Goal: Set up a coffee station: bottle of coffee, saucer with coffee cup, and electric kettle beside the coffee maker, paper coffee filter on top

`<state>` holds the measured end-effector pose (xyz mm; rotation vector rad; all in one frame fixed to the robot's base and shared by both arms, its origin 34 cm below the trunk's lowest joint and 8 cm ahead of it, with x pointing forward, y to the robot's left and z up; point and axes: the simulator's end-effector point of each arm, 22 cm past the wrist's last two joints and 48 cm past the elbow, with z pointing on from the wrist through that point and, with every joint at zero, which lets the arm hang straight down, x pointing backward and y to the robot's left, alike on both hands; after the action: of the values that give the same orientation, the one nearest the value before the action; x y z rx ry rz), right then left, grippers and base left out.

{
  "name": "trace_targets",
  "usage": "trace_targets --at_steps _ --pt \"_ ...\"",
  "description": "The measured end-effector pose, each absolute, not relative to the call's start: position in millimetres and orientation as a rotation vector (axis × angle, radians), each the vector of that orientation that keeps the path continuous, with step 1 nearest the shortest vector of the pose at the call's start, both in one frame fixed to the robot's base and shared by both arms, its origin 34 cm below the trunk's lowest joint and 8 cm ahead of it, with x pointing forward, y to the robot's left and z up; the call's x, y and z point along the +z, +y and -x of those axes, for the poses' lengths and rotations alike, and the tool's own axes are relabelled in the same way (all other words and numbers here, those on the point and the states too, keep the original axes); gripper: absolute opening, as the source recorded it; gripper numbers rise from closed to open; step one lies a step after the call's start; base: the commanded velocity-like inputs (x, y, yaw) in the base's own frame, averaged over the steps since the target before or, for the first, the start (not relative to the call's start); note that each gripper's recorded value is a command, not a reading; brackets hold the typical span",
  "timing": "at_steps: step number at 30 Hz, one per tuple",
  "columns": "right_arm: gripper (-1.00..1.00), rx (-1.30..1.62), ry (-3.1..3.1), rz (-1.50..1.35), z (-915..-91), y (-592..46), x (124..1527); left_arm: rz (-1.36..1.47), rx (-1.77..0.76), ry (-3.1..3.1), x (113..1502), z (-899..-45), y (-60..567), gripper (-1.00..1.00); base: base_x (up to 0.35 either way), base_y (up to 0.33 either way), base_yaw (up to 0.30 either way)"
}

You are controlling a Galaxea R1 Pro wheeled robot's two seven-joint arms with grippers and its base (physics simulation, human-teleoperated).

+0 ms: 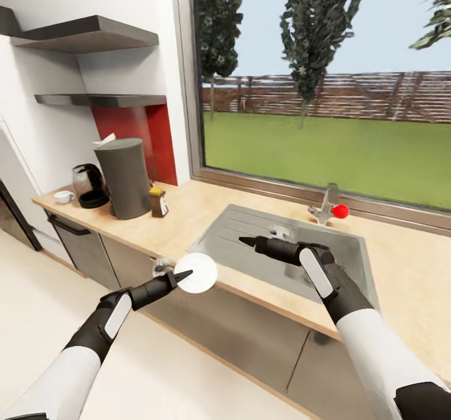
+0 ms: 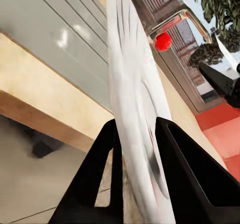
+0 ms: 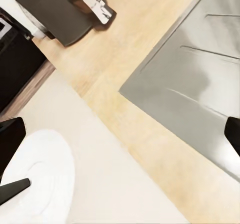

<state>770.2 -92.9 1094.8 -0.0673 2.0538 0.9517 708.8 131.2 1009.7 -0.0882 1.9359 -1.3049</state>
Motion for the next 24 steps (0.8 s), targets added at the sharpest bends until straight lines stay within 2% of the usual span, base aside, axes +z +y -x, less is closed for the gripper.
trace_targets --at_steps 9,24 --pt "1.0 0.952 2.054 0.067 -770.2 -93.0 1094.8 0.088 -1.305 1.936 1009.5 -708.8 131.1 -1.0 0.238 0.243 0.241" --pt "1.0 0.955 2.054 0.068 -769.8 -93.0 1096.6 0.088 -1.305 1.936 1009.4 -708.8 131.0 -1.0 0.239 0.239 0.009"
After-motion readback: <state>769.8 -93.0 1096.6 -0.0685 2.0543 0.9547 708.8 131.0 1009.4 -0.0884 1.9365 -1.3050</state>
